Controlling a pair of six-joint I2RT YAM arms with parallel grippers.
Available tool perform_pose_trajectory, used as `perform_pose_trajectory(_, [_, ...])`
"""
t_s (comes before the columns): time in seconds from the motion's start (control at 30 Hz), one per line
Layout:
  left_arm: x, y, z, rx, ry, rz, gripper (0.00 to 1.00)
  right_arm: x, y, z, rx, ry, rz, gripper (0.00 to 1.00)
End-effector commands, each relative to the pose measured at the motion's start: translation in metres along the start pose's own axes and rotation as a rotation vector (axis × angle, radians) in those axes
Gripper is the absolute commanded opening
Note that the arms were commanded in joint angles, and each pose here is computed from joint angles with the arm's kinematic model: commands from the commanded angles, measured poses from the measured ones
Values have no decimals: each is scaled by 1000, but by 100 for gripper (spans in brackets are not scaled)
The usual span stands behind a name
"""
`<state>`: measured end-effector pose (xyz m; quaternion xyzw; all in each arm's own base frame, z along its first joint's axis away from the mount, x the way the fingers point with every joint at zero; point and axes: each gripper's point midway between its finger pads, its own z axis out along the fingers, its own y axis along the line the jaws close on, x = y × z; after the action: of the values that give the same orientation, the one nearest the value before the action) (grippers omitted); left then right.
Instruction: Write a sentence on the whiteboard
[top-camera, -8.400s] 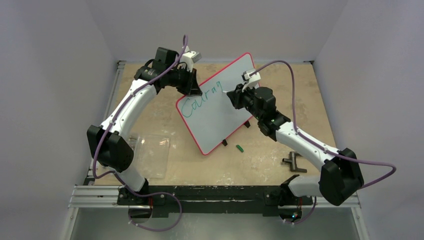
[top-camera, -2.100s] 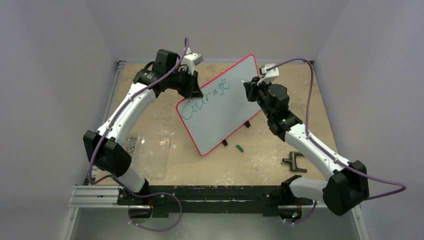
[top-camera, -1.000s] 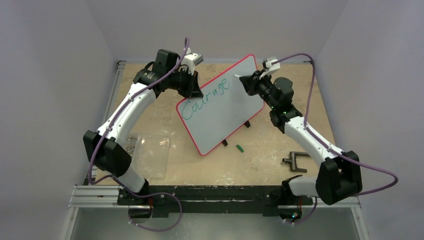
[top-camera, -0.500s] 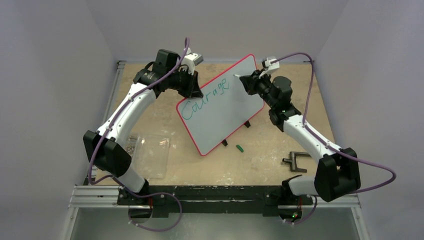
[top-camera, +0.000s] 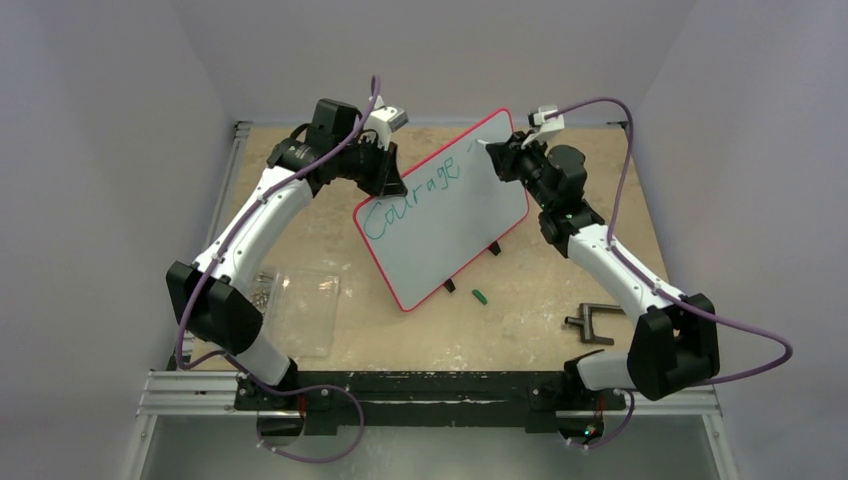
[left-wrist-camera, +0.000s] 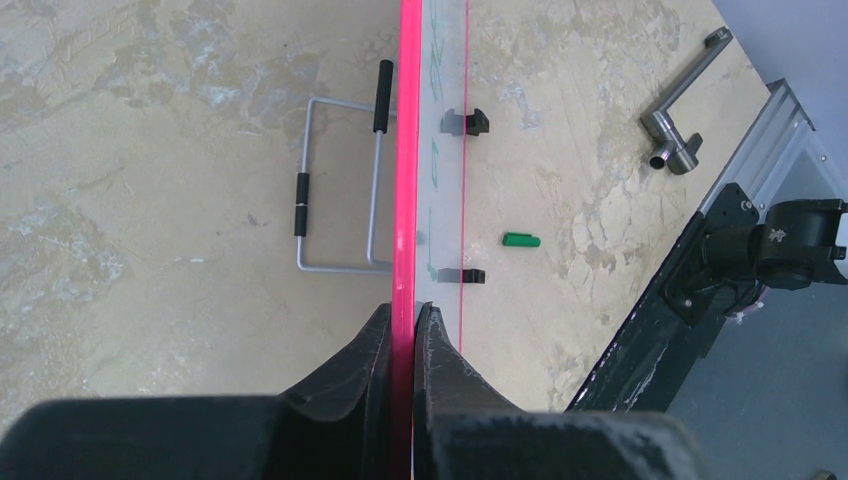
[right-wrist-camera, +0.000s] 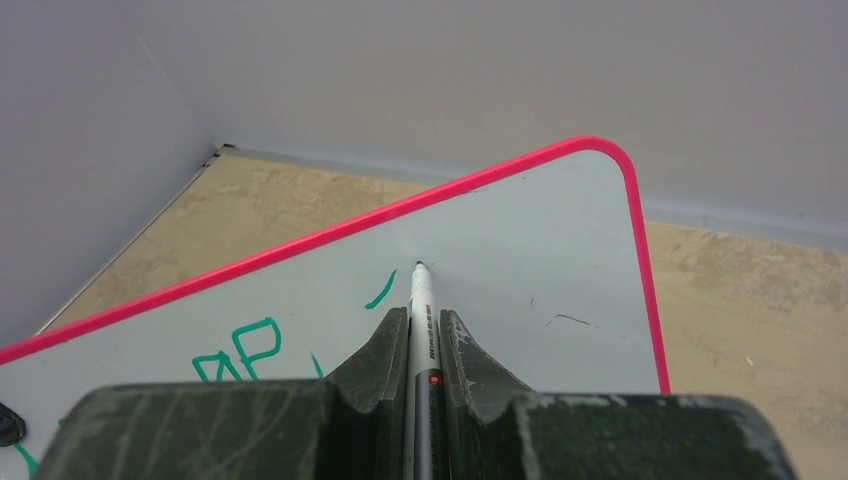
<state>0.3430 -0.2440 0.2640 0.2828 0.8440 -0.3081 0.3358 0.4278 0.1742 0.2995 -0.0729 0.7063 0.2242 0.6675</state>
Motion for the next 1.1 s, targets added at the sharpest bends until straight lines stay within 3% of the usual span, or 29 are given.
perform_pose_trajectory(0.0, [4, 31, -10, -180, 23, 72, 0, -34, 2, -6, 3, -73, -24, 0])
perform_pose_trajectory(0.3, [4, 31, -9, -179, 24, 70, 0, -46, 17, -18, -61, -97, -9, 0])
perform_pose_trajectory(1.07, [4, 31, -9, -176, 25, 72, 0, -34, 26, 4, -122, -59, 37, 0])
